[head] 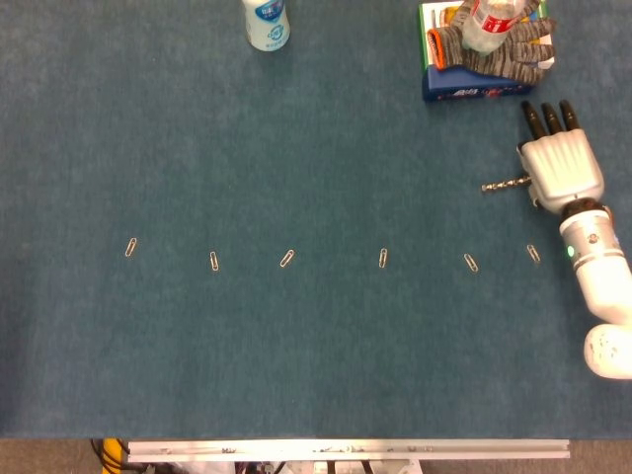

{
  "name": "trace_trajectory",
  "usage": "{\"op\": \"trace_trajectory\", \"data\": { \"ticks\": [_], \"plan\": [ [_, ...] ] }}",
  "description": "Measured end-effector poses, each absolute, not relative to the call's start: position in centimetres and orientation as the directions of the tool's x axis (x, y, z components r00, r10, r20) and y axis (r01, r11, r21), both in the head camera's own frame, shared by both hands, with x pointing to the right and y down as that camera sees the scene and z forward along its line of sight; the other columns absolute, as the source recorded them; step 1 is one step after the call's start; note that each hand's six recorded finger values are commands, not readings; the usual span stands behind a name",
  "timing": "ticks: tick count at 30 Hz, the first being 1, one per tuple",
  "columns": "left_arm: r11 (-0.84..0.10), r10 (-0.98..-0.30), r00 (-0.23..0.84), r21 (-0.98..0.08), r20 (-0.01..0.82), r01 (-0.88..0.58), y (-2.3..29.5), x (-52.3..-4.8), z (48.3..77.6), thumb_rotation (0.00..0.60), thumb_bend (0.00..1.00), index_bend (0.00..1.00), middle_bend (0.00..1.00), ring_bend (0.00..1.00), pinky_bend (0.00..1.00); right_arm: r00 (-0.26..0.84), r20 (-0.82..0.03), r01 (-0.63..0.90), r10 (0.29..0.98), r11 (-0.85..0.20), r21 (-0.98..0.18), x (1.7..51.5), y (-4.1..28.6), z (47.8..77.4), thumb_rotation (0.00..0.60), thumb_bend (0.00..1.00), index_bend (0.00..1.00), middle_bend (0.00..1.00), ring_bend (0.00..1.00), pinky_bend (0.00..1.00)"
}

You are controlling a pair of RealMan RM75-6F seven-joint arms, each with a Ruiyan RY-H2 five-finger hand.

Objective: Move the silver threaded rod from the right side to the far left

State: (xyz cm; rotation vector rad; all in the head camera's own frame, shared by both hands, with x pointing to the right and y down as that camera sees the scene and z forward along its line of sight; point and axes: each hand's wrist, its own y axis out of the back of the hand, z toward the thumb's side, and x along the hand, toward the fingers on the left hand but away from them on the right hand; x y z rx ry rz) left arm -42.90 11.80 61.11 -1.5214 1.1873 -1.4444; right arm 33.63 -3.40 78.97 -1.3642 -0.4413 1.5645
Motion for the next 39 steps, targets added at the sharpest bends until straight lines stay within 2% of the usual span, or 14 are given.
{"op": "trace_trajectory", "data": {
  "ticks": [19,39],
  "plan": [
    [-0.319,-0.943,-0.049,-0.937,0.329,-0.143,11.8,-42.9,61.0,0.600,0.45,0.49,0.43,0.27,0.31,0.099,-0.556,-0.439,0.826,-0.465,-0.769,33.0,-3.3,79.5,0.600,0.26,0.52,0.00,0.00,0.00],
    [-0.318,-0.943,-0.052,-0.937,0.328,-0.144,11.8,-43.0,61.0,0.600,0.45,0.49,0.43,0.27,0.31,0.096,-0.562,-0.440,0.822,-0.471,-0.764,32.6,-3.4,79.8,0.600,0.31,0.52,0.01,0.00,0.00]
  ]
}}
